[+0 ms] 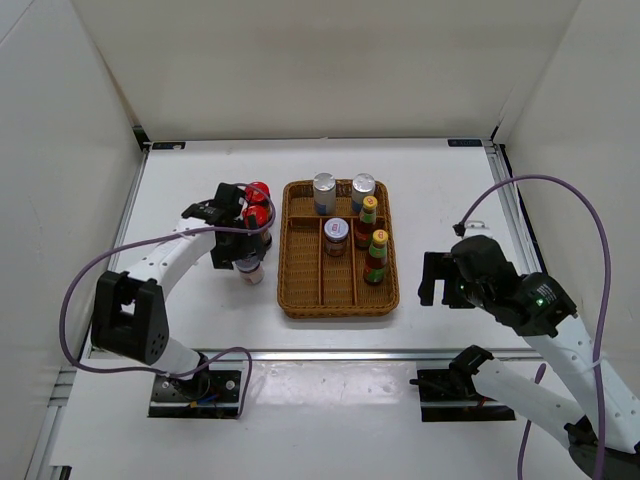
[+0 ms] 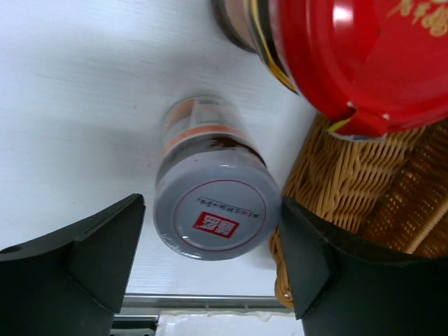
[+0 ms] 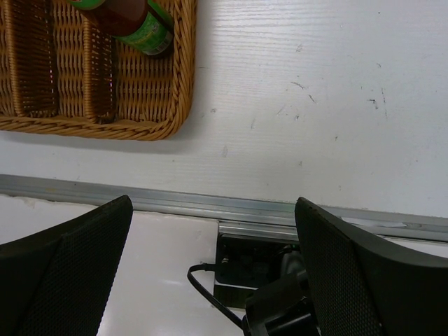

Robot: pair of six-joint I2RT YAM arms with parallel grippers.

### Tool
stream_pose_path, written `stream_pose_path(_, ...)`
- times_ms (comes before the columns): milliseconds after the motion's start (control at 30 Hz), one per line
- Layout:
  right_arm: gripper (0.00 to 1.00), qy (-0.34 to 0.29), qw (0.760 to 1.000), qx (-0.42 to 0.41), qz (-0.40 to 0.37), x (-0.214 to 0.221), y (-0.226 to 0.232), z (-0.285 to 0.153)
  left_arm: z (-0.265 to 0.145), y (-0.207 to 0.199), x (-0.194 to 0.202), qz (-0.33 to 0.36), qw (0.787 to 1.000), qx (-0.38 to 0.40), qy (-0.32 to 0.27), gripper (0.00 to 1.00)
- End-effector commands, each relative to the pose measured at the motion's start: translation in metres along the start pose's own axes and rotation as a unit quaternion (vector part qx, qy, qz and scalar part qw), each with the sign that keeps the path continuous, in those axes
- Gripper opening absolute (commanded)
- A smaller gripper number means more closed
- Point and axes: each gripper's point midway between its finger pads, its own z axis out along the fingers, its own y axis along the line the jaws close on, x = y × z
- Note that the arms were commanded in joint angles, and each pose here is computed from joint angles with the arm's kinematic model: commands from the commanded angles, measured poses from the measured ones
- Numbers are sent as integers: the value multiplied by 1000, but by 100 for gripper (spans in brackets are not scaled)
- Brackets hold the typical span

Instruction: Organize the condiment bottles

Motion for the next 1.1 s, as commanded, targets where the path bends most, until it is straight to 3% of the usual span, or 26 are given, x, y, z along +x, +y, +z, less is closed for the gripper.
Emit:
stream_pose_path(0, 100, -8, 1000, -8, -2, -4, 4, 1, 1, 1, 5, -1, 1000, 9, 4, 84)
stream_pose_path(67, 100, -2, 1000, -10, -8, -3, 5, 3, -7, -1, 1, -2, 1000, 17, -9, 73)
stream_pose_path(100, 100, -5, 1000, -12, -6, -5, 6, 3, -14, -4, -1, -3, 999, 28, -17, 56)
stream_pose_path(200, 100, -4, 1000, -3, -8, -6, 4, 5, -32, -15, -8, -7, 997, 61, -37, 37)
stream_pose_path(233, 100, 1, 1000, -1, -9, -7, 4, 3, -42, -22, -11, -14, 996, 82, -43, 26)
stream_pose_path(367, 100, -28, 1000, 11, 2, -17, -3, -11, -92, -52, -20, -2, 986, 130, -101, 24)
stream_pose_path(500, 100, -103, 994, 17, 13, -36, -15, -27, -131, -85, -25, 21, 977, 168, -127, 23)
stream_pose_path(600, 100, -178, 981, 56, 43, -45, -43, -44, -137, -114, -17, 47, 974, 185, -122, 22)
stream_pose_path(667, 100, -197, 977, 65, 44, -40, -52, -40, -145, -139, -10, 71, 970, 198, -123, 22)
stream_pose_path(867, 100, -236, 969, 55, 53, -39, -59, -46, -116, -197, 1, 127, 970, 184, -96, 22)
stream_pose_path(1067, 100, -181, 981, 68, 1, -37, -49, -30, -71, -223, 9, 160, 974, 144, -75, 24)
